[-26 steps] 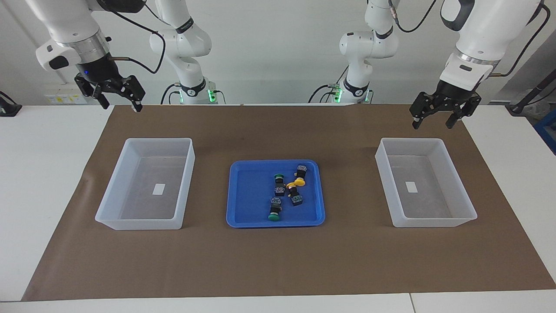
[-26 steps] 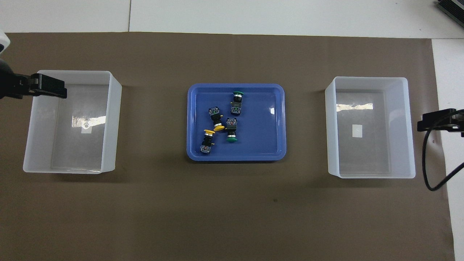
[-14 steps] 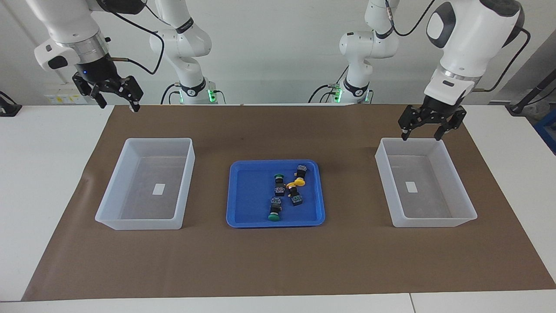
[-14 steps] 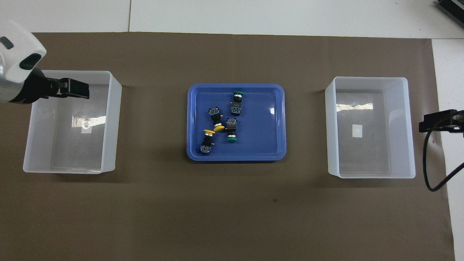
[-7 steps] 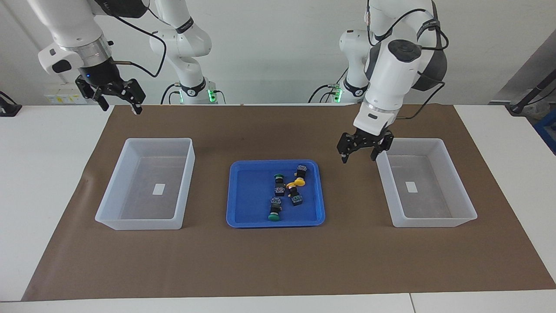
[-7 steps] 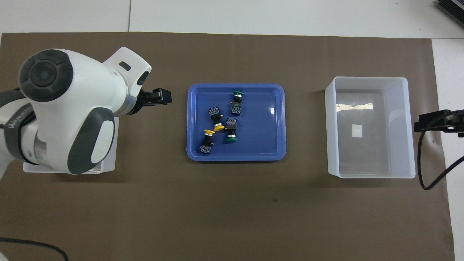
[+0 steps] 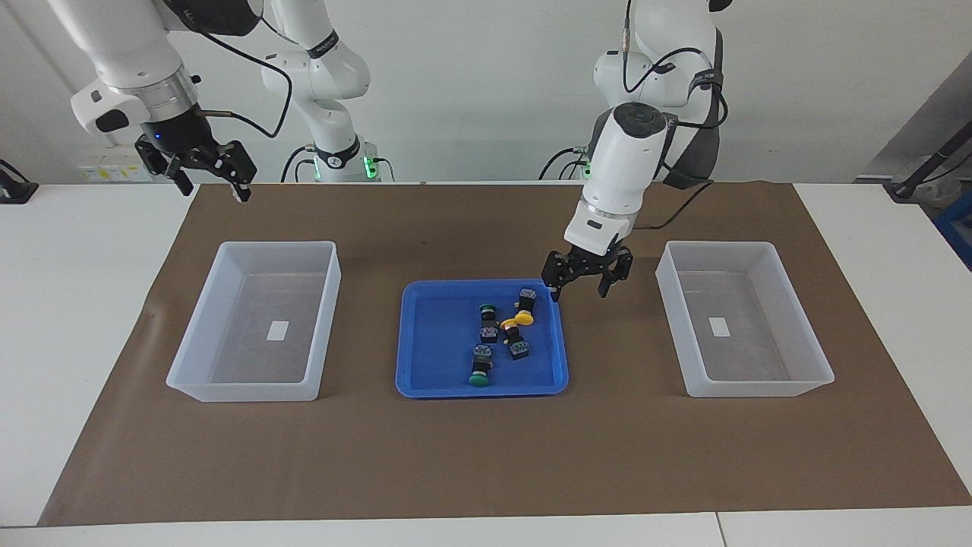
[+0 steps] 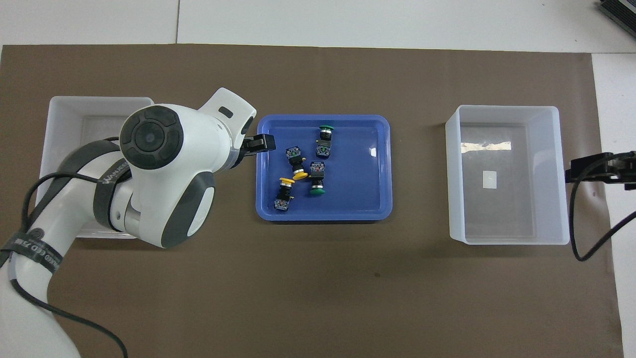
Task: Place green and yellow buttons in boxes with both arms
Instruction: 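Lower the left gripper onto a yellow-capped button in the tray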
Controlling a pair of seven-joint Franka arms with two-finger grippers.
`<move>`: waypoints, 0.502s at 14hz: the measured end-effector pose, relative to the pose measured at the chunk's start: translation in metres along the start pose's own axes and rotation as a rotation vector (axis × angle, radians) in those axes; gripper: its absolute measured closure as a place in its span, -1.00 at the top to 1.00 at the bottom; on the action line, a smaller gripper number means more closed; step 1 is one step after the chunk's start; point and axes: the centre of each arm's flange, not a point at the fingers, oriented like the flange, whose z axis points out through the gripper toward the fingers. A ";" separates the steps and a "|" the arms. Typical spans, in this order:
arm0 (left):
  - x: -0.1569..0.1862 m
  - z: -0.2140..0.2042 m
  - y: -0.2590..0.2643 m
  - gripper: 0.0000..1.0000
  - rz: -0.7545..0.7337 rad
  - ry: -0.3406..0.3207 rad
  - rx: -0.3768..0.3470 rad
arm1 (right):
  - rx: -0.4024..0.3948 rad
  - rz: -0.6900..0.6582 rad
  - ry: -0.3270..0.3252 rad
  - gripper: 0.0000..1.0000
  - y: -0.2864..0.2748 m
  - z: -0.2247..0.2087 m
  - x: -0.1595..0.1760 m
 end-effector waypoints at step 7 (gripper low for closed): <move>-0.038 0.059 0.025 0.97 -0.030 -0.042 0.014 | 0.000 0.000 0.000 1.00 0.000 0.000 -0.001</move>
